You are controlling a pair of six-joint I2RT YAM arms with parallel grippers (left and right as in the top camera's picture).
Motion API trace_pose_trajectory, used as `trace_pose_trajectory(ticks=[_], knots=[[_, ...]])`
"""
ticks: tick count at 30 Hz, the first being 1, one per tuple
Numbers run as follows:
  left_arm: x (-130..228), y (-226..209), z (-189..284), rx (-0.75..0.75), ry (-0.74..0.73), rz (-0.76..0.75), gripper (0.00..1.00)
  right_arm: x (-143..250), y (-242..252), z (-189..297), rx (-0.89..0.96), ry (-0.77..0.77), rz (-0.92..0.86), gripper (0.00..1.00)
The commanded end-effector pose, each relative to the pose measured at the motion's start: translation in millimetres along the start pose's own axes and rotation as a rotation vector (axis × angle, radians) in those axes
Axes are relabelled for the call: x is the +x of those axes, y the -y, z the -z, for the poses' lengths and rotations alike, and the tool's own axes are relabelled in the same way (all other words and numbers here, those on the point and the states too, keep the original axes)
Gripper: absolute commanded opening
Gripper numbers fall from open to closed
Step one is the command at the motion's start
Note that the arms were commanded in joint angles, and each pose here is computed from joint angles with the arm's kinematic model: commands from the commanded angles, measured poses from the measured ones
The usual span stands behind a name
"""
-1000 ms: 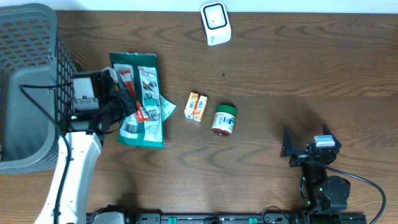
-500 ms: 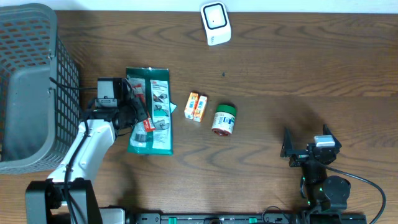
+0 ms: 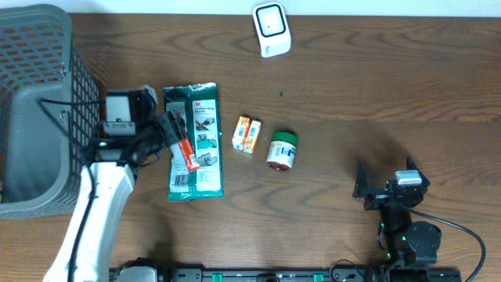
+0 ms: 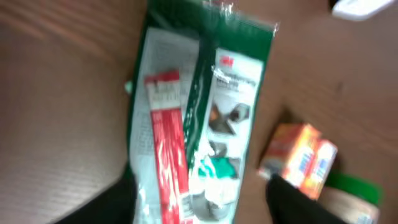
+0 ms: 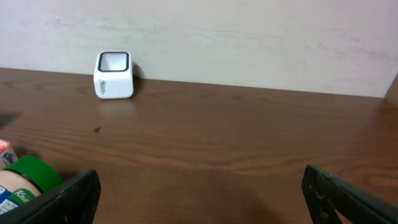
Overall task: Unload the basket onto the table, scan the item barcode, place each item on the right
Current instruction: 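Open the left gripper and withdraw it toward the basket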
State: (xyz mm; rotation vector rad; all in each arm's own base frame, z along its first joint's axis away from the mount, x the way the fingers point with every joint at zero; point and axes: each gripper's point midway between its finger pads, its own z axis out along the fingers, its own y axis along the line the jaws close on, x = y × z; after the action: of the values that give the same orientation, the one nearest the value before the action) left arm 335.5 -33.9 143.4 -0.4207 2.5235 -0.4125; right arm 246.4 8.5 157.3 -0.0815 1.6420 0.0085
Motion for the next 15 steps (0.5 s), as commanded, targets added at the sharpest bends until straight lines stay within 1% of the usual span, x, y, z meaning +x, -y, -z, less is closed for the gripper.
trace_pose_trajectory(ticks=[1,2,3,4,7,15], knots=[[-18.5,-11.8,39.1,-0.135,0.068,-0.027,0.33,0.2,1.8,0.3,0.008,0.0,0.011,0.99],[-17.2,-21.7,47.2,-0.199,0.066,-0.026,0.22,0.2,1.8,0.3,0.008,0.0,0.011,0.99],[-16.3,-35.1,56.6,-0.284,0.069,-0.025,0.12,0.2,1.8,0.3,0.008,0.0,0.011,0.99],[-16.4,-50.3,67.4,-0.379,0.079,-0.025,0.1,0.3,1.7,0.3,0.008,0.0,0.011,0.99],[-18.3,-83.1,91.0,-0.577,0.115,-0.02,0.1,0.2,1.8,0.3,0.008,0.0,0.011,0.99],[-32.1,-113.8,104.3,-0.64,0.177,0.091,0.1,0.3,1.7,0.3,0.008,0.0,0.011,0.99]])
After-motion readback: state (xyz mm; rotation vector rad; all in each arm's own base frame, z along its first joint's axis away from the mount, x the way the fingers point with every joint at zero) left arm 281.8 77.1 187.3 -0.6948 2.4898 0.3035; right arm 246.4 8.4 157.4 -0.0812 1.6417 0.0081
